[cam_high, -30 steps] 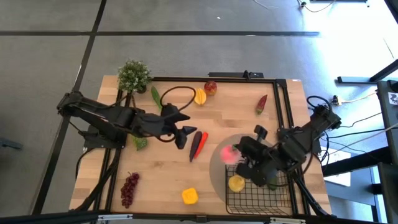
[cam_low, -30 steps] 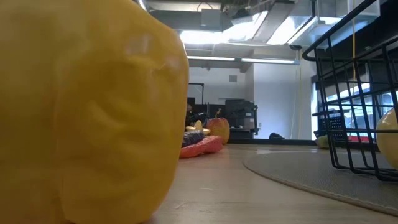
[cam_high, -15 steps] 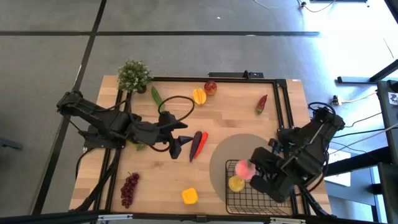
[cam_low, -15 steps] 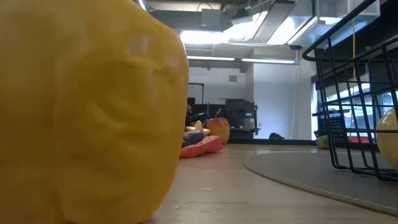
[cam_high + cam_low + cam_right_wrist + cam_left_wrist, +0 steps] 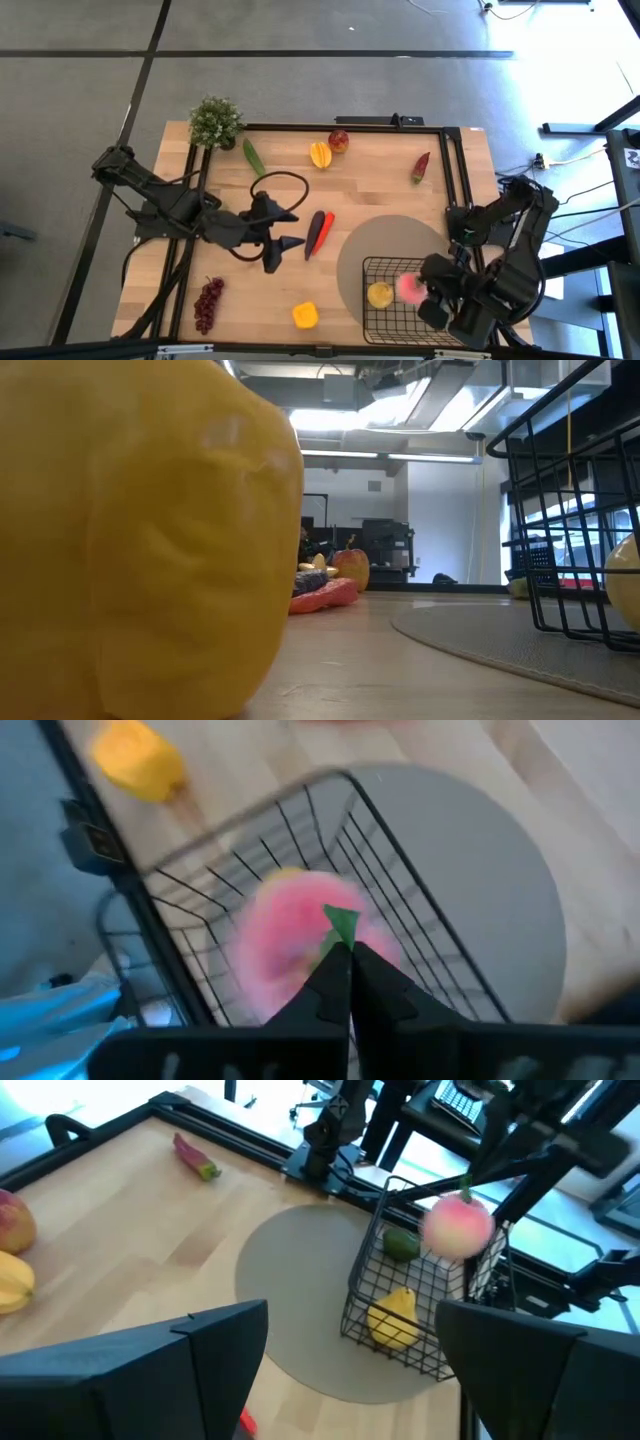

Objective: Build produce basket
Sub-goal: Put the pink peach into the wire basket

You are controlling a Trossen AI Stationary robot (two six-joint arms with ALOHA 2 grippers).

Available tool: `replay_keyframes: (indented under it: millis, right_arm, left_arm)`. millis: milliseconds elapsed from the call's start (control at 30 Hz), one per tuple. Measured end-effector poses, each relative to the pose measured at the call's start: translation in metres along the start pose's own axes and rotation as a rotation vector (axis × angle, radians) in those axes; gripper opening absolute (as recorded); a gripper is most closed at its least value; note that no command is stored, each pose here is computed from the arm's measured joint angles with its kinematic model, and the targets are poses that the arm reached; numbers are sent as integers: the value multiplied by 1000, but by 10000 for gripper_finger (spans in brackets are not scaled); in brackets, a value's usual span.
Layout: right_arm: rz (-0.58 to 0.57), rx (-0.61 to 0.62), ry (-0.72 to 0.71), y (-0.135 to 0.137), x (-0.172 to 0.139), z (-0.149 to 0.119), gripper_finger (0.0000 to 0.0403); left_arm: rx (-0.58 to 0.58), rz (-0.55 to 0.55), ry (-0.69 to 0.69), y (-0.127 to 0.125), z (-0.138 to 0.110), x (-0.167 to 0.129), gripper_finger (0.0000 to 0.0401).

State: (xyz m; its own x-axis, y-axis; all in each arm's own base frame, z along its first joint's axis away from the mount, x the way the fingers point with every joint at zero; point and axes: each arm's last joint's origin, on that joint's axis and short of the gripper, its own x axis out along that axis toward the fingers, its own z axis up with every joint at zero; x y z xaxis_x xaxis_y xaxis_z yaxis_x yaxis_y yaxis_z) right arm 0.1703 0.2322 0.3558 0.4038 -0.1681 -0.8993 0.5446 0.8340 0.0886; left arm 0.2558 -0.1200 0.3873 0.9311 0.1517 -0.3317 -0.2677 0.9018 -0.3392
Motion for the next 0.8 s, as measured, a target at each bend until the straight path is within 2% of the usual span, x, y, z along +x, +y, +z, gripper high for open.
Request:
replay_keyframes:
  millis: [267,600,800]
  right_arm:
    - [-101,47,56,-4,36,-27,0]
    - [-129,64,125,-7,75,-48,0]
    - [-140,68,117,-10,91,-52,0]
  left_arm:
    - [-5,-13,2,-3,-2,-2,275]
    - [-8,-12,-1,-3,-1,-2,275]
    - [-9,-12,-1,-3,-1,-2,275]
